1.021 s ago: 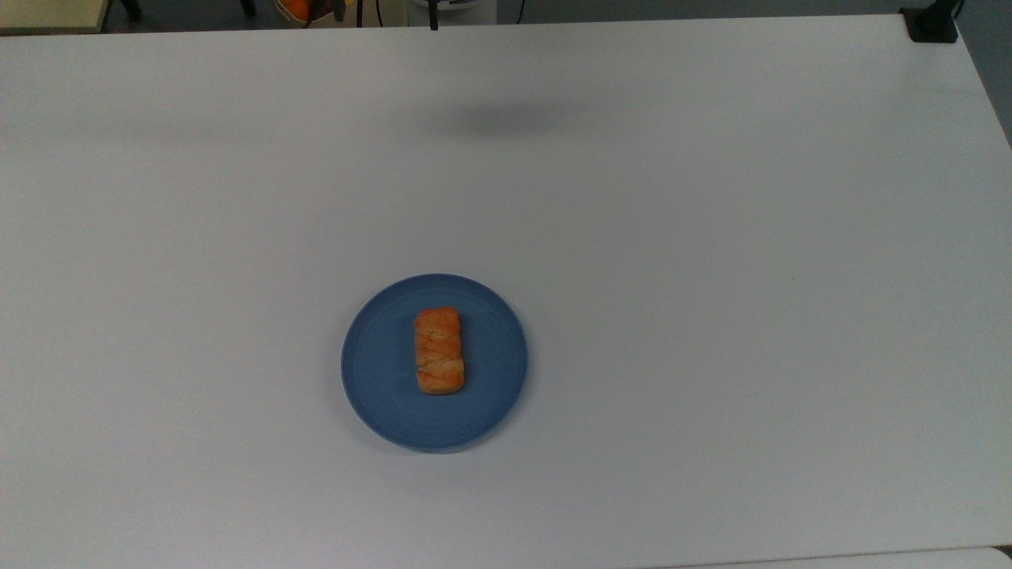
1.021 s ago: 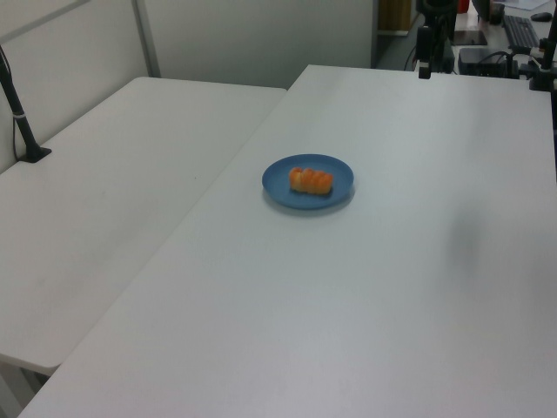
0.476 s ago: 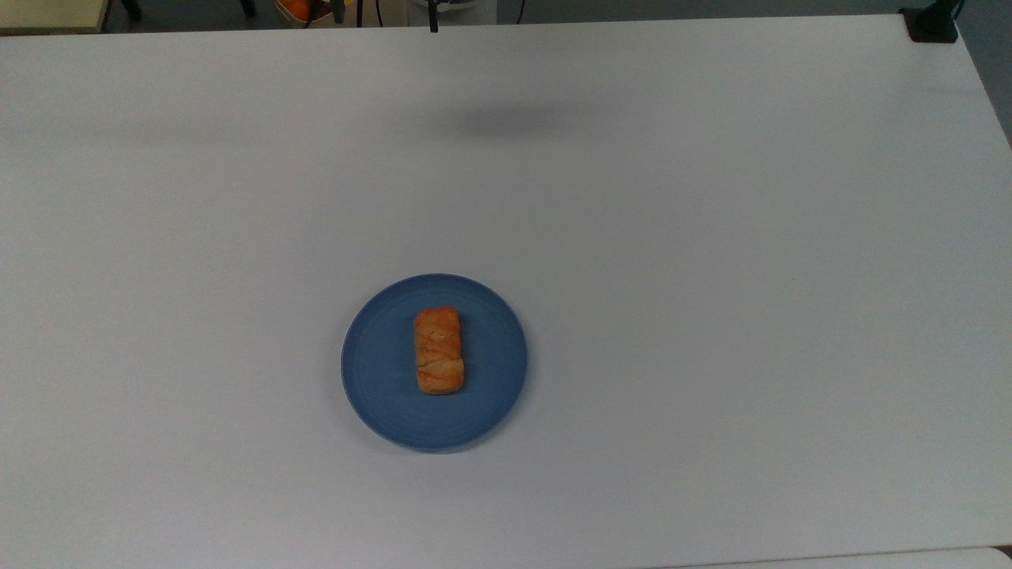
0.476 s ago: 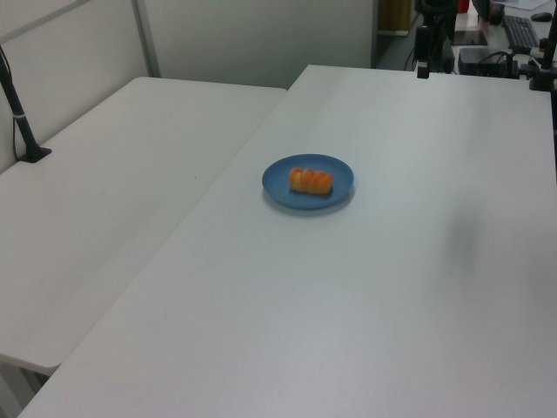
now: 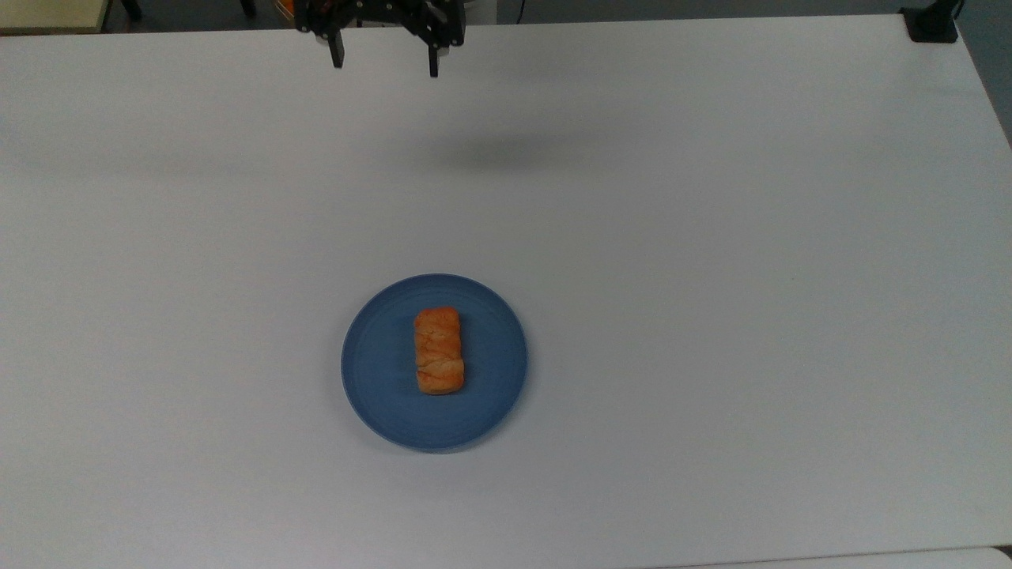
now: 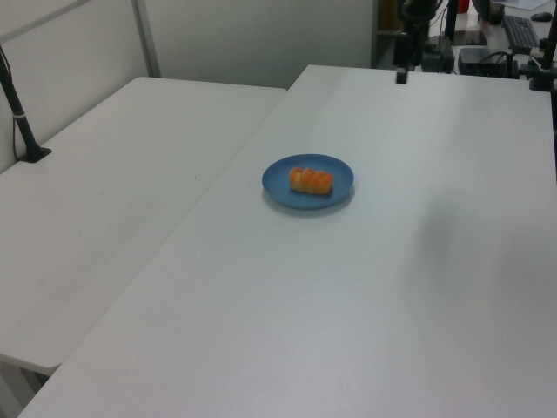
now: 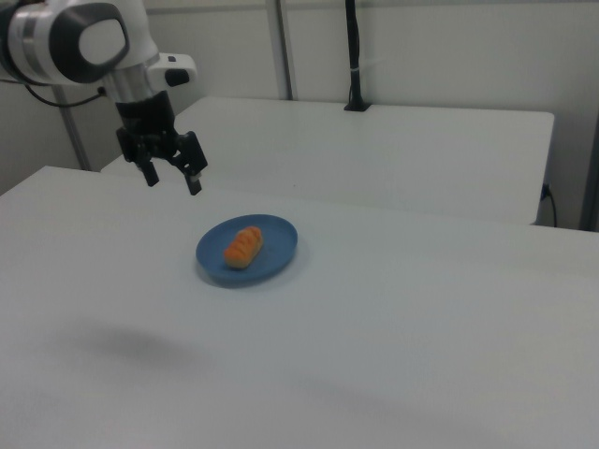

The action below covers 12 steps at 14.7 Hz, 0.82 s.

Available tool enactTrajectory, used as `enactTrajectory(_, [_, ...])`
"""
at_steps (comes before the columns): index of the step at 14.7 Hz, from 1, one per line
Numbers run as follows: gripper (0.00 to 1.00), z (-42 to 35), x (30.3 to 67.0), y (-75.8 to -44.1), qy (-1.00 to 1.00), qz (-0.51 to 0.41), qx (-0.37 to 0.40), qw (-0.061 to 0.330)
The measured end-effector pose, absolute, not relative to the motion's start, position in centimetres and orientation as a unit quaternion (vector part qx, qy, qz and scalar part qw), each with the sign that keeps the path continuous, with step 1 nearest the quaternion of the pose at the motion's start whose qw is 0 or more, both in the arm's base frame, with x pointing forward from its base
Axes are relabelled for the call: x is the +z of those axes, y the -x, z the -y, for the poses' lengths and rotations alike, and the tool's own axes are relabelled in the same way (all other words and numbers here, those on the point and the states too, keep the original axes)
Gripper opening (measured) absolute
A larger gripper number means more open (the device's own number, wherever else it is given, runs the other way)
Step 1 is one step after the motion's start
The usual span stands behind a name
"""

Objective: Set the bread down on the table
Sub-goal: 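Move the gripper over the bread roll on the blue plate and lower it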

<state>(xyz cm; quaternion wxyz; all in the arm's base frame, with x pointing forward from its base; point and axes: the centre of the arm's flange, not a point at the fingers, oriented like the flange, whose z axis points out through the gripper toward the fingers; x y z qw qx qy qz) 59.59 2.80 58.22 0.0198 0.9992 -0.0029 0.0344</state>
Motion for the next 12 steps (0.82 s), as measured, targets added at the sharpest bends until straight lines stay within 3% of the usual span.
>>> enactTrajectory(5, [1.00, -3.4, 53.6, -64.2, -0.996, -0.002, 0.085, 0.020])
enactTrajectory(12, [1.00, -4.5, 43.2, -70.3, -0.987, -0.013, 0.156, 0.021])
